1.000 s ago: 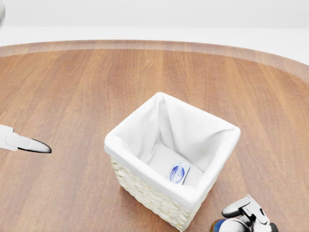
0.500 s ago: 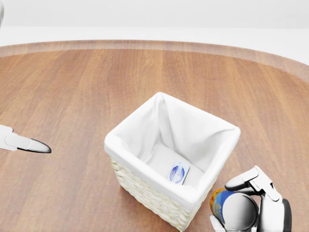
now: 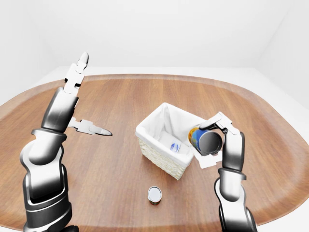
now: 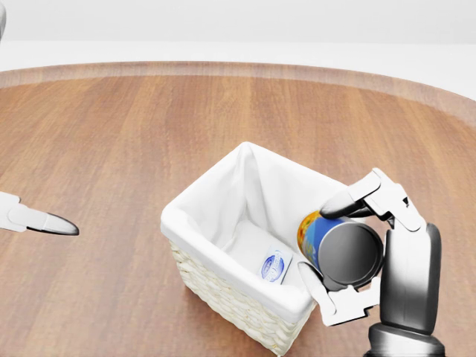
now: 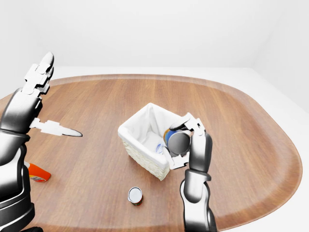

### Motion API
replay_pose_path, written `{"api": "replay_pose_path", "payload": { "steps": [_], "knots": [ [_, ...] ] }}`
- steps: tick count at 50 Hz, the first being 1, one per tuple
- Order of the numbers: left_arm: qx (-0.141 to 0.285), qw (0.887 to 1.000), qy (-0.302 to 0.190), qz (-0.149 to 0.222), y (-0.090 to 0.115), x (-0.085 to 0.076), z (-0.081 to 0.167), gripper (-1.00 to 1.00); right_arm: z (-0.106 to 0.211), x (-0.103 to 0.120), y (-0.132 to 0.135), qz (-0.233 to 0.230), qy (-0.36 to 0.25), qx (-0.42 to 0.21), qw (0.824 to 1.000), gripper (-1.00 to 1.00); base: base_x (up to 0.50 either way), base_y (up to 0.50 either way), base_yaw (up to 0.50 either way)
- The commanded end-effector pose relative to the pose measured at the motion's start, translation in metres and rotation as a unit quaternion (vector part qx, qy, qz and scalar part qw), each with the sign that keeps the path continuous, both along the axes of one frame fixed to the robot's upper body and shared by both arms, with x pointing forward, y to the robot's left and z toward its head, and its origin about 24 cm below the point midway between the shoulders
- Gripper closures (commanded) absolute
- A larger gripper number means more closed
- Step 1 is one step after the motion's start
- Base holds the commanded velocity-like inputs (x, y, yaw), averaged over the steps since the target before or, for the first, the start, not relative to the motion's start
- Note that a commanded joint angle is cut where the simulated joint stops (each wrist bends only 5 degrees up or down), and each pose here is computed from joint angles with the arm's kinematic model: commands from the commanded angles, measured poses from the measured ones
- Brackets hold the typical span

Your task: Pick up the alphabet soup and the cream cheese box, and put them in the basket.

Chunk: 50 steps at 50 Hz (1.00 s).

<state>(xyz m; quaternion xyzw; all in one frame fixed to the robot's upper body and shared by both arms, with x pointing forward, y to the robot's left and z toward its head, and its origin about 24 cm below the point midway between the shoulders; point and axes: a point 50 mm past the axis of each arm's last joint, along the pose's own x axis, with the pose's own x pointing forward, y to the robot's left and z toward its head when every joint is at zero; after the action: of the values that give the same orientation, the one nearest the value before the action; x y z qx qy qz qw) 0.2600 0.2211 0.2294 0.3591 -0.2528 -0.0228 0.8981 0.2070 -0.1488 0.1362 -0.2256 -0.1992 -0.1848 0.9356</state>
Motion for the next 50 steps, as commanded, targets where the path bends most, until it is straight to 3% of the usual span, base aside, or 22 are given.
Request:
{"api": "replay_pose_path", "payload": {
  "steps": [1,17,29,36,50],
  "knots": [
    [-0.011,1.000,-0.010,-0.005,-0.001,0.000,0.003,-1.00,0.042,0.018,0.020,0.049,-0.086,-0.030,0.995,1.00,0.00,0.00,0.00],
    [-0.013,1.000,-0.009,-0.004,-0.001,0.000,0.003,-1.00,0.088,0.055,0.041,0.095,-0.143,-0.080,0.982,1.00,0.00,0.00,0.00],
    [-0.014,1.000,-0.012,-0.005,-0.001,-0.001,0.004,-1.00,0.078,0.092,0.049,0.111,-0.090,-0.077,0.987,1.00,0.00,0.00,0.00],
    [-0.013,1.000,-0.012,-0.005,0.000,-0.001,0.004,-1.00,0.086,0.105,0.062,0.133,-0.079,-0.112,0.982,1.00,0.00,0.00,0.00],
    [-0.016,1.000,-0.014,-0.005,0.001,-0.002,0.004,-1.00,0.081,0.132,0.069,0.148,-0.029,-0.116,0.982,1.00,0.00,0.00,0.00]
  ]
}}
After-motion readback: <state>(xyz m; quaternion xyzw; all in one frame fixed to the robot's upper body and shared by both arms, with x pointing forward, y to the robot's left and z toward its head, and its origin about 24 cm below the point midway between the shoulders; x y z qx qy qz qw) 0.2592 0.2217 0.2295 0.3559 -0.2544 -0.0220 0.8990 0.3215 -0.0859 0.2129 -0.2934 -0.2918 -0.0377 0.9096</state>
